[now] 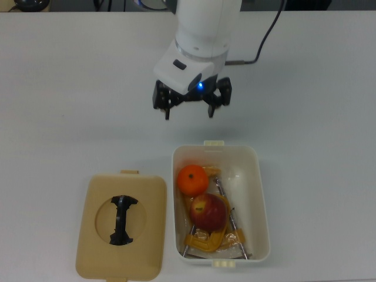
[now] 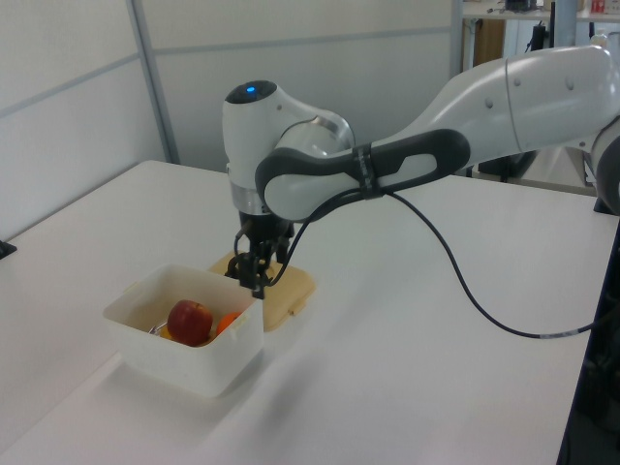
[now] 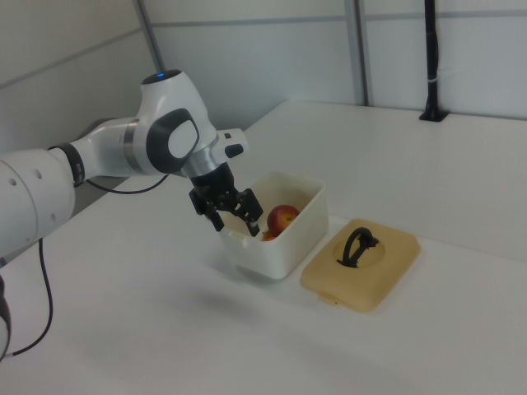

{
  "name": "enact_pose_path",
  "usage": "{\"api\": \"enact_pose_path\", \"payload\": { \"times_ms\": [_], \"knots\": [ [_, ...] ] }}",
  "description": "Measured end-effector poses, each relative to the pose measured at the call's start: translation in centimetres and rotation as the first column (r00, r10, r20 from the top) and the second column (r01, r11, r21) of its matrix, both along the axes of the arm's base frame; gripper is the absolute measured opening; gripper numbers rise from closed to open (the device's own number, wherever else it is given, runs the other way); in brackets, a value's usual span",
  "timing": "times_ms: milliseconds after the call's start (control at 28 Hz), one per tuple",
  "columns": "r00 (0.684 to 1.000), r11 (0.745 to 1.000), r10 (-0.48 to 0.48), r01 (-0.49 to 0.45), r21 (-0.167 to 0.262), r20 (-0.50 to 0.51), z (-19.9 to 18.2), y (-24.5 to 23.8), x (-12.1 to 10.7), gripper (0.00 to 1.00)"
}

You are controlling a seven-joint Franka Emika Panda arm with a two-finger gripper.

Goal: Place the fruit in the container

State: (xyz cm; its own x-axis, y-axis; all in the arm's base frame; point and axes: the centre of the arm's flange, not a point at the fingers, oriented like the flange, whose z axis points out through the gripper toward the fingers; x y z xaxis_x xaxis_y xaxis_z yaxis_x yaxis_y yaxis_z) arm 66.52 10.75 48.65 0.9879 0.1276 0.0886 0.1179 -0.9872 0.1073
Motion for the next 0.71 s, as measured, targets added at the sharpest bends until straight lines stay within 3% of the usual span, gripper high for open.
{"api": "enact_pose_path", "payload": {
  "times_ms": [321,714],
  "knots": [
    [0.993,0.999,-0.029,0.025,-0.036,-0.117,1.3,-3.3,-1.9,1.00],
    [0.989,0.998,-0.063,0.060,-0.029,-0.132,0.9,-5.5,-1.8,1.00]
  ]
}}
